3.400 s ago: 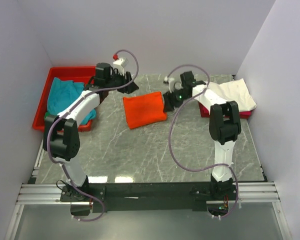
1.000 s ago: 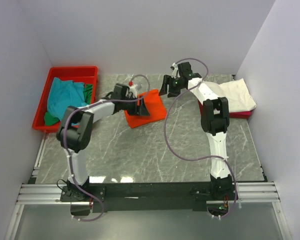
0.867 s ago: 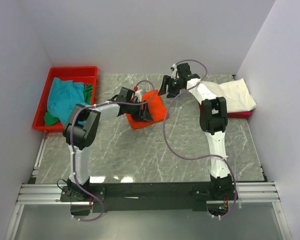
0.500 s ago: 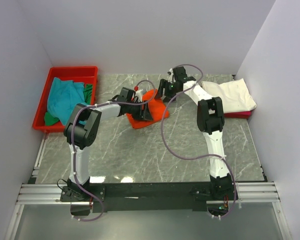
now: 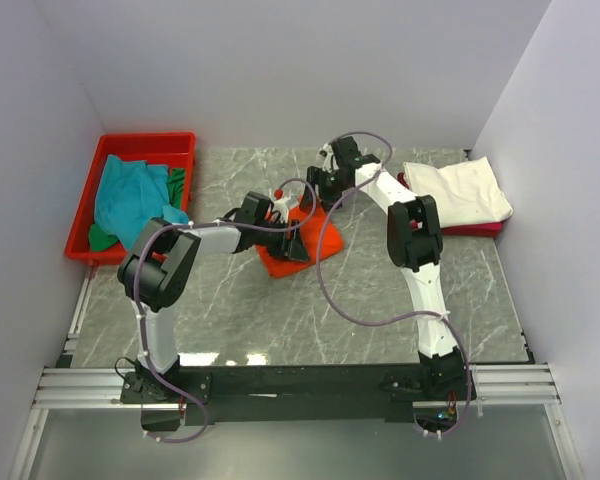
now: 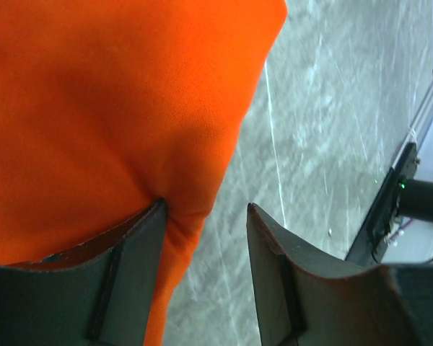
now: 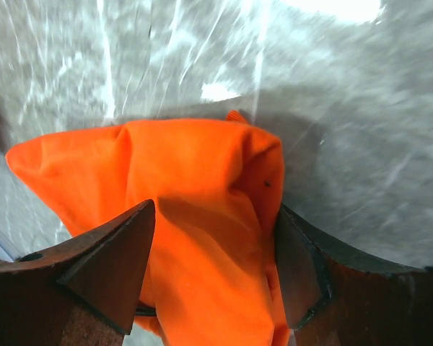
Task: Fold and stack the t-shirts
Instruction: Neatly place the folded tshirt to the corner
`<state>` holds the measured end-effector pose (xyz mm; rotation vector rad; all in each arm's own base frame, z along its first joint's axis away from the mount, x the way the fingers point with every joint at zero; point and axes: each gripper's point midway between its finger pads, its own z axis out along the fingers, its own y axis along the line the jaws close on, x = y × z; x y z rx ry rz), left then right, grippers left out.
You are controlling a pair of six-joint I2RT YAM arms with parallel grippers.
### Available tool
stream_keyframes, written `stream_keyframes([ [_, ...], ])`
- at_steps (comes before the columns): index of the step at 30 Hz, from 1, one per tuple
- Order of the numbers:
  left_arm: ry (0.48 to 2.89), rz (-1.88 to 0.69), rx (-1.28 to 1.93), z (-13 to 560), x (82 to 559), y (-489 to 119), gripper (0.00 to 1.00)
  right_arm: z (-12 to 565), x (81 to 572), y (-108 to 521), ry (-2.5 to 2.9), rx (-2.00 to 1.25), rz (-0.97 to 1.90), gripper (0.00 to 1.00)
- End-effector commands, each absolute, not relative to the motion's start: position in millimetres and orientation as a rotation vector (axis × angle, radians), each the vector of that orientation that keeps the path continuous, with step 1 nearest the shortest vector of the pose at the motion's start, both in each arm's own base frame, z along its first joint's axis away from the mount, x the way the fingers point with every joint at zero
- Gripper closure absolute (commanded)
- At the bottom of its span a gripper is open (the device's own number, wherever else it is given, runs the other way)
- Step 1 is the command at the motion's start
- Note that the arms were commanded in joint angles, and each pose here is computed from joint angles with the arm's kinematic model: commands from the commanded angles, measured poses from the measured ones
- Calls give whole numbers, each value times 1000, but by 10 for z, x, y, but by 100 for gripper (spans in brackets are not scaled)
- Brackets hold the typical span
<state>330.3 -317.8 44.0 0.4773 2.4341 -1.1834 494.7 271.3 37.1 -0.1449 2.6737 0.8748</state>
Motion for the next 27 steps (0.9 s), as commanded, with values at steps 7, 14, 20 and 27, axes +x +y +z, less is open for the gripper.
stream_keyframes([
  [7,2587,-1171,437,294,2853,-3016,44,19,4290,2728,2887,-357,752,44],
  [14,2400,-1068,429,1090,3003,-2824,31,-58,4138,2689,2939,-472,771,88],
  [20,2161,-679,377,1942,3232,-2066,18,345,4303,2310,2760,-667,574,100],
  [27,1988,-327,315,2234,2950,-1311,4,1219,4484,1473,2477,-676,-13,100],
])
